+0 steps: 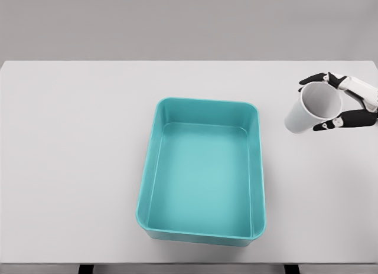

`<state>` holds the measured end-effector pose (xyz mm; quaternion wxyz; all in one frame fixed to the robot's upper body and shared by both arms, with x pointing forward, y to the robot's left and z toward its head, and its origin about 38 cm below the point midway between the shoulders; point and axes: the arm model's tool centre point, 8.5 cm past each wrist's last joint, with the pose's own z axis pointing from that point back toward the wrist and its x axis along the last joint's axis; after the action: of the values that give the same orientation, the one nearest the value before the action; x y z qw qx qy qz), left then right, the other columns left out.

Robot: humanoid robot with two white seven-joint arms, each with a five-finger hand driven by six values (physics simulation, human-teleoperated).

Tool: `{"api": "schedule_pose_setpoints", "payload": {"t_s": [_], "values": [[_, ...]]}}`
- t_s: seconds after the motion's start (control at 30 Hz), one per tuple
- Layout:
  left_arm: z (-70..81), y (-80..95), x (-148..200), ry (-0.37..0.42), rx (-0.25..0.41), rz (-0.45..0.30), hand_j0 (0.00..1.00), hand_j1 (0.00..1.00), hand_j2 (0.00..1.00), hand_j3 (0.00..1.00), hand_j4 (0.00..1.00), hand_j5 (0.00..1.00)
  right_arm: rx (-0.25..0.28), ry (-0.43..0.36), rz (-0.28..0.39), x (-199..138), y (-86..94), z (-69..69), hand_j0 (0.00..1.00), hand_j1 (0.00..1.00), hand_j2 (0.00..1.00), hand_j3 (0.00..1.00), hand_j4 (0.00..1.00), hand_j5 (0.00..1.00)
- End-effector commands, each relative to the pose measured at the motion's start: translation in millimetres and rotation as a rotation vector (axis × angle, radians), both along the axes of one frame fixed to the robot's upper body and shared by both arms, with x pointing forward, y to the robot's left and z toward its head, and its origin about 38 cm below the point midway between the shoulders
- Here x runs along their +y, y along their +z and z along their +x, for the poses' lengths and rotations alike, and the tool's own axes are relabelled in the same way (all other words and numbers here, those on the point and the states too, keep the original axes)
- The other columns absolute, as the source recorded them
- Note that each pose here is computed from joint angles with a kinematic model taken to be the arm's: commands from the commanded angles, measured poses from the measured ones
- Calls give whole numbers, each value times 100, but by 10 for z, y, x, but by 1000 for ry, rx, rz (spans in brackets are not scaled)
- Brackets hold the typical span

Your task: Put the paper cup into the basket with your right arm

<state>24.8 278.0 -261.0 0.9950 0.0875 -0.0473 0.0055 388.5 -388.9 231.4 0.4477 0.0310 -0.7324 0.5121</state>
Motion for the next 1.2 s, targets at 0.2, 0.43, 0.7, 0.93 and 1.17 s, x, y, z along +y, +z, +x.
{"api": "schedule_pose_setpoints", "payload": {"t_s": [0.2, 0.43, 0.7, 0.93, 1.17], "values": [[0, 0, 0, 0, 0, 0, 100, 100, 100, 100, 100, 100, -77, 123, 4, 379, 245, -122, 68, 68, 68, 68, 68, 68], [0, 0, 0, 0, 0, 0, 100, 100, 100, 100, 100, 100, -109, 176, 15, 571, 305, -176, 68, 68, 68, 68, 68, 68], [0, 0, 0, 0, 0, 0, 100, 100, 100, 100, 100, 100, -167, 235, -24, 858, 300, -237, 68, 68, 68, 68, 68, 68], [-5, 0, 1, 0, 1, 0, 100, 100, 100, 100, 100, 100, -214, 275, -42, 1023, 361, -297, 68, 68, 68, 68, 68, 68], [0, 0, 0, 0, 0, 0, 100, 100, 100, 100, 100, 100, -266, 295, -81, 1366, 200, -267, 68, 68, 68, 68, 68, 68]]}}
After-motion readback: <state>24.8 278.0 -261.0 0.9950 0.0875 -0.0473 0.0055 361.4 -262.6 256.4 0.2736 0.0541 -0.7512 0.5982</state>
